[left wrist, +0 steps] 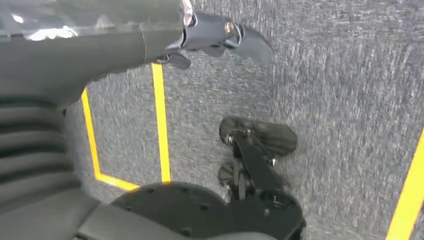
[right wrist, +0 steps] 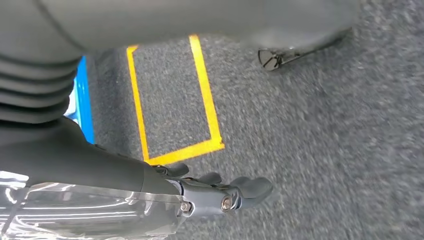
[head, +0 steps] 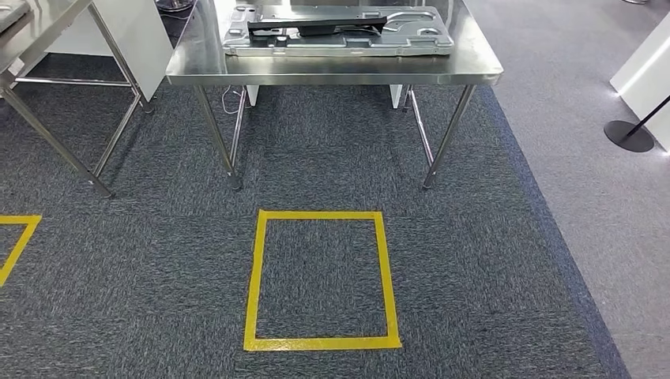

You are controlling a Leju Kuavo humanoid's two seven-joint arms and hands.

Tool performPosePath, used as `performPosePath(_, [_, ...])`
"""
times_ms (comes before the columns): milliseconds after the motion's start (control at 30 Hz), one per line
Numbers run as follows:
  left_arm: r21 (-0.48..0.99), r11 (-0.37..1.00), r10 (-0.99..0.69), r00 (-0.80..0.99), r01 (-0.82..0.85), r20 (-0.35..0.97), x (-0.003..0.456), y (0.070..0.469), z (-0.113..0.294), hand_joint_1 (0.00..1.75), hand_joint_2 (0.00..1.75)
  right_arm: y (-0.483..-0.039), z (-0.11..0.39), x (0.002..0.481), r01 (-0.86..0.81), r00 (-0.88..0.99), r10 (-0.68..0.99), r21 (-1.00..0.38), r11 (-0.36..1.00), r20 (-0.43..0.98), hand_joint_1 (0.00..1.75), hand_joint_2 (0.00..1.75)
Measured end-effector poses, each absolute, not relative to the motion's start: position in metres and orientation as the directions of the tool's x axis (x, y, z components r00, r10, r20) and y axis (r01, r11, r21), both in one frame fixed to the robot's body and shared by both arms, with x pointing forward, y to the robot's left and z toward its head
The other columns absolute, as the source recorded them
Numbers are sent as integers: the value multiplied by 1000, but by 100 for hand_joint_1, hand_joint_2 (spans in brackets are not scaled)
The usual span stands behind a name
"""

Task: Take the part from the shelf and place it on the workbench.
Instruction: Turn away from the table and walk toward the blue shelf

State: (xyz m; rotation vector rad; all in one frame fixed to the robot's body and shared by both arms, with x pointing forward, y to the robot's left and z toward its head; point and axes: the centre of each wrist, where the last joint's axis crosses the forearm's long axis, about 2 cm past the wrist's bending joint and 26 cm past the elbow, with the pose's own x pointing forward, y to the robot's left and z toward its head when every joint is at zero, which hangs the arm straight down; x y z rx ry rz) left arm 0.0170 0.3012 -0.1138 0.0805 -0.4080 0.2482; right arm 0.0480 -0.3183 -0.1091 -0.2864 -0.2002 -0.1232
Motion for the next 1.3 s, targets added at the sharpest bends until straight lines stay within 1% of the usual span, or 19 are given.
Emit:
performPosePath(300, [63, 974, 169, 886, -217, 432, 40, 314, -110, 0, 0, -313, -113, 11, 118, 984, -85, -219, 969, 154, 0, 0])
performPosePath(433, [70, 978, 150, 891, -198, 428, 43, 317, -110, 0, 0, -311, -113, 5, 106, 986, -77, -195, 975, 149, 0, 175])
performPosePath(567, [64, 982, 140, 915, -177, 377, 26, 314, -111, 0, 0, -311, -112, 14, 100, 980, -68, -172, 980, 186, 0, 175])
performPosePath(733, [59, 987, 125, 950, -147, 286, -9, 308, -113, 0, 0, -311, -108, 45, 98, 959, -53, -148, 984, 280, 0, 175])
performPosePath(867, [48, 991, 107, 966, -122, 234, -25, 304, -114, 0, 0, -309, -105, 60, 88, 943, -42, -123, 988, 331, 0, 0])
performPosePath(933, [42, 993, 96, 969, -109, 225, -25, 302, -114, 0, 0, -307, -106, 57, 79, 944, -39, -109, 991, 329, 0, 0])
performPosePath(1033, [37, 995, 81, 964, -93, 255, -9, 302, -113, 0, 0, -304, -108, 36, 65, 956, -36, -89, 994, 290, 0, 0])
performPosePath(1200, [30, 996, 61, 927, -78, 369, 42, 302, -107, 0, 0, -298, -113, -23, 46, 988, -36, -62, 997, 153, 0, 0])
performPosePath(1300, [25, 997, 53, 902, -70, 429, 69, 300, -102, 0, 0, -296, -113, -50, 38, 996, -33, -49, 998, 86, 0, 0])
